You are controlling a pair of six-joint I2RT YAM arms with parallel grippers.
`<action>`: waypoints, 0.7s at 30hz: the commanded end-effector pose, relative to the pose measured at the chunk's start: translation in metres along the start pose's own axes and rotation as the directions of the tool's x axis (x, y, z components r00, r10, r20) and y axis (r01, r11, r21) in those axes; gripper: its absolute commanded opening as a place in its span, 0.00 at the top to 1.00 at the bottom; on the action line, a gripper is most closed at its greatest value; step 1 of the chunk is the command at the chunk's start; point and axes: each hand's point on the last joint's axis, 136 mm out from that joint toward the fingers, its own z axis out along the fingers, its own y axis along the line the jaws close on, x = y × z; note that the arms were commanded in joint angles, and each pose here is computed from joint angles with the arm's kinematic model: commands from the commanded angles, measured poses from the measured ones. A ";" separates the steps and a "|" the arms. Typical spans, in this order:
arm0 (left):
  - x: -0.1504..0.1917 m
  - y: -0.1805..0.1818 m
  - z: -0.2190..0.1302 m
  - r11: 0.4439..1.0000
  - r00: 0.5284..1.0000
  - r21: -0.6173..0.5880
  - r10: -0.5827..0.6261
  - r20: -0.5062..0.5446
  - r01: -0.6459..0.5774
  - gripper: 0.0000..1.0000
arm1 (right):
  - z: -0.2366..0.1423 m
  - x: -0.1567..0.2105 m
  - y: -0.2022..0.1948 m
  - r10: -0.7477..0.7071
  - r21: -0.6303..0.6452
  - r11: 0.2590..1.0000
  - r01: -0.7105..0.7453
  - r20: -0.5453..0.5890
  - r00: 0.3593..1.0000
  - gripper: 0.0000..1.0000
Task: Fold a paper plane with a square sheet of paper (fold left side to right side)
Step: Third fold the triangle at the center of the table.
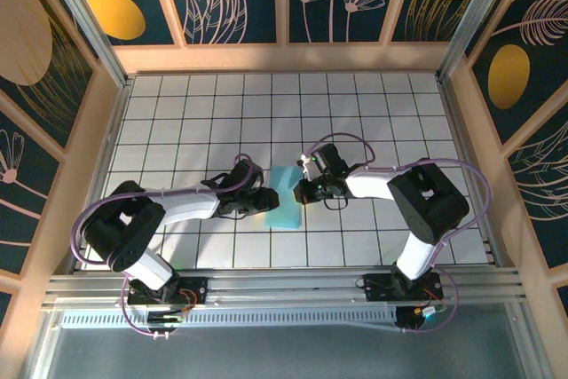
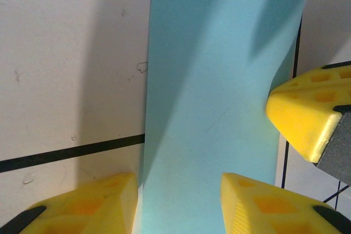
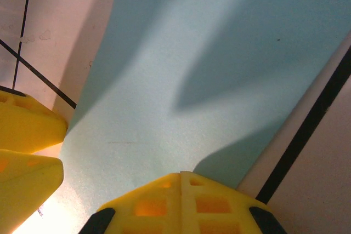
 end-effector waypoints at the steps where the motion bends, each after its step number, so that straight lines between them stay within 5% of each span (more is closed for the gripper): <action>1: 0.007 -0.007 0.008 0.999 0.999 0.037 0.011 -0.042 -0.009 0.57 | 0.001 0.049 -0.033 0.076 0.126 0.990 -0.059 -0.137 0.988 1.00; 21: -0.008 -0.024 -0.013 0.988 0.996 0.148 -0.057 0.076 0.045 0.58 | 0.001 0.048 -0.032 0.073 0.122 0.991 -0.056 -0.134 0.988 1.00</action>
